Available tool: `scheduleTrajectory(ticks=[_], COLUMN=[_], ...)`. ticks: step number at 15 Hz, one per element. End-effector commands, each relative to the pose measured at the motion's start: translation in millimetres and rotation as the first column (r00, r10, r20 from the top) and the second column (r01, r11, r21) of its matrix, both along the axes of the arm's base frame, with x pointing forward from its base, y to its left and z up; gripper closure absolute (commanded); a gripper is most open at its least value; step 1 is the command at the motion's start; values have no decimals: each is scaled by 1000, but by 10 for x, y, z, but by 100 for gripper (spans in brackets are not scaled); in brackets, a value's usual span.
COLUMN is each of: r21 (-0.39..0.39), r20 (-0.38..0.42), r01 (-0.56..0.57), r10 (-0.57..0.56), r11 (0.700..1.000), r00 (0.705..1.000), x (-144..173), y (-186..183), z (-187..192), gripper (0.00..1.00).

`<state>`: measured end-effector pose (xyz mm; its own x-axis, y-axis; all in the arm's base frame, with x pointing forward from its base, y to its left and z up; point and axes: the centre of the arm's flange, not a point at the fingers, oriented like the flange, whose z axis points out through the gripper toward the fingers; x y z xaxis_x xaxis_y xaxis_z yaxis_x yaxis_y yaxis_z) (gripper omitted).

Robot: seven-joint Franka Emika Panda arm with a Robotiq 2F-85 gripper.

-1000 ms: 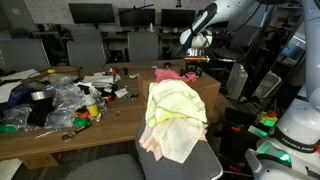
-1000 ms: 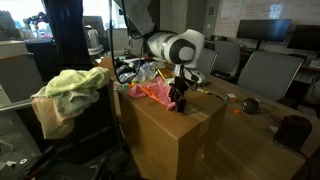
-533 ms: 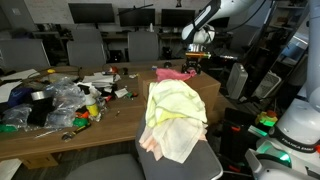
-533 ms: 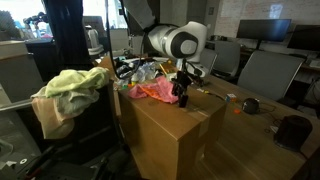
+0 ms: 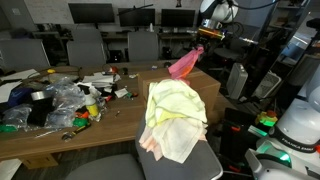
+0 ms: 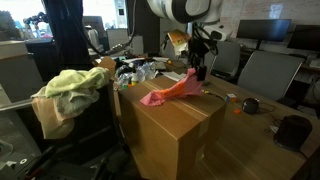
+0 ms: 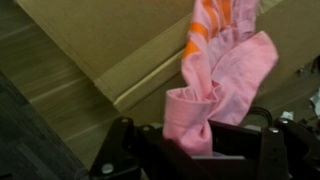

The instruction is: Move all the clothes from the box to the backrest of the chair

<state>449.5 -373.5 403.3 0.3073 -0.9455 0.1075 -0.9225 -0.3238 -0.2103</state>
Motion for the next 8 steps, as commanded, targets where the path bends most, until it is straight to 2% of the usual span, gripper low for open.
scheduleTrajectory(ticks=[1, 4, 8], r21=[-103, -173, -255], r20=[148, 235, 309], r01=[-6, -47, -136], r10=[21, 87, 214], r11=[995, 984, 957], r00=[989, 968, 926], x=[-494, -769, -1081], y=[212, 361, 660], z=[657, 1093, 1530], gripper=[100, 100, 100])
